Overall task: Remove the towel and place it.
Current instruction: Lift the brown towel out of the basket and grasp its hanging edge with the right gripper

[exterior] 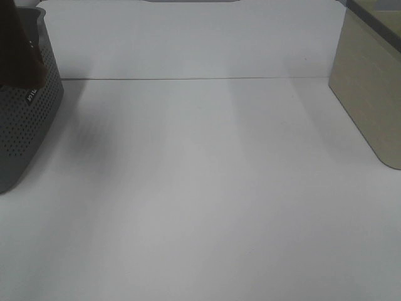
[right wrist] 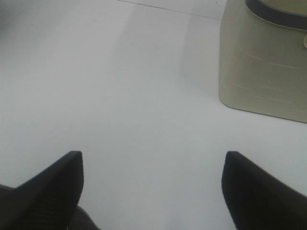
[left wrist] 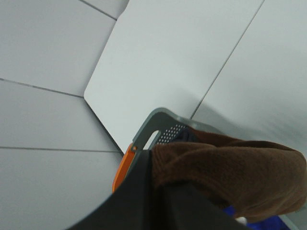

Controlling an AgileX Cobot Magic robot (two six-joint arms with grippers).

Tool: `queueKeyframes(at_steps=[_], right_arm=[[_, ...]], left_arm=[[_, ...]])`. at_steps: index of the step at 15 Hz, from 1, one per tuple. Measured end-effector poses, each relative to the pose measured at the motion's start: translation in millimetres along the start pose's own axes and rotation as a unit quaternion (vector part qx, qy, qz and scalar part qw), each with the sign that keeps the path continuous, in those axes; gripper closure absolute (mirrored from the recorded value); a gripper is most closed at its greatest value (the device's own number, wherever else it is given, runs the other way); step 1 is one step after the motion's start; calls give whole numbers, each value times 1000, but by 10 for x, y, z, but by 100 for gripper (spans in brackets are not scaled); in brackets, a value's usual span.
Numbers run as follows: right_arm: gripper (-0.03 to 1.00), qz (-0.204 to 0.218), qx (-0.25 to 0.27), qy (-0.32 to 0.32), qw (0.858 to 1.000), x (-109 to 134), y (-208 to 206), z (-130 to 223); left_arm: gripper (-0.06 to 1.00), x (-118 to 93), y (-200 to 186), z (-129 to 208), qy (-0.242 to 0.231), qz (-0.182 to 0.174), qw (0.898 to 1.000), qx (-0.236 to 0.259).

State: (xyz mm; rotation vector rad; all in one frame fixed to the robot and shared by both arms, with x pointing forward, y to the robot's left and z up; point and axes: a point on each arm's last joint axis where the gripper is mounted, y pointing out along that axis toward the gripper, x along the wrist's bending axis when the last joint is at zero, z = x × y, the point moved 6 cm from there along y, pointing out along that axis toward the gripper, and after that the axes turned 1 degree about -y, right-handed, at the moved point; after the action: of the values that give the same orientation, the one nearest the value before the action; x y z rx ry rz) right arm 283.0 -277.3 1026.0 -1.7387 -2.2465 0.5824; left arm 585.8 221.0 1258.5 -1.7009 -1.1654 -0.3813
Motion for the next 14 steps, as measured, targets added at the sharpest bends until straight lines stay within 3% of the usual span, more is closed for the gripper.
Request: queueKeyframes(at_steps=[3, 6, 7, 8, 12, 14], right_arm=[[20, 0, 0, 0, 1000, 0, 0, 0], [20, -6, 7, 4, 1000, 13, 20, -5], [20, -36, 22, 24, 999, 78, 119, -118], [20, -59, 4, 31, 998, 124, 192, -268], [20, -123, -52, 64, 989, 217, 605, -782], [20, -128, -49, 75, 988, 183, 927, -909]], left_arm=[[94, -402, -143, -478, 46, 20, 998, -48], [94, -735, -160, -768, 55, 47, 995, -71], [94, -1002, -65, -941, 49, 73, 993, -72], [94, -1117, -21, -1006, 48, 84, 993, -71], [94, -1399, 29, -1158, 38, 116, 990, -75], [94, -1496, 48, -1198, 34, 134, 987, -78]])
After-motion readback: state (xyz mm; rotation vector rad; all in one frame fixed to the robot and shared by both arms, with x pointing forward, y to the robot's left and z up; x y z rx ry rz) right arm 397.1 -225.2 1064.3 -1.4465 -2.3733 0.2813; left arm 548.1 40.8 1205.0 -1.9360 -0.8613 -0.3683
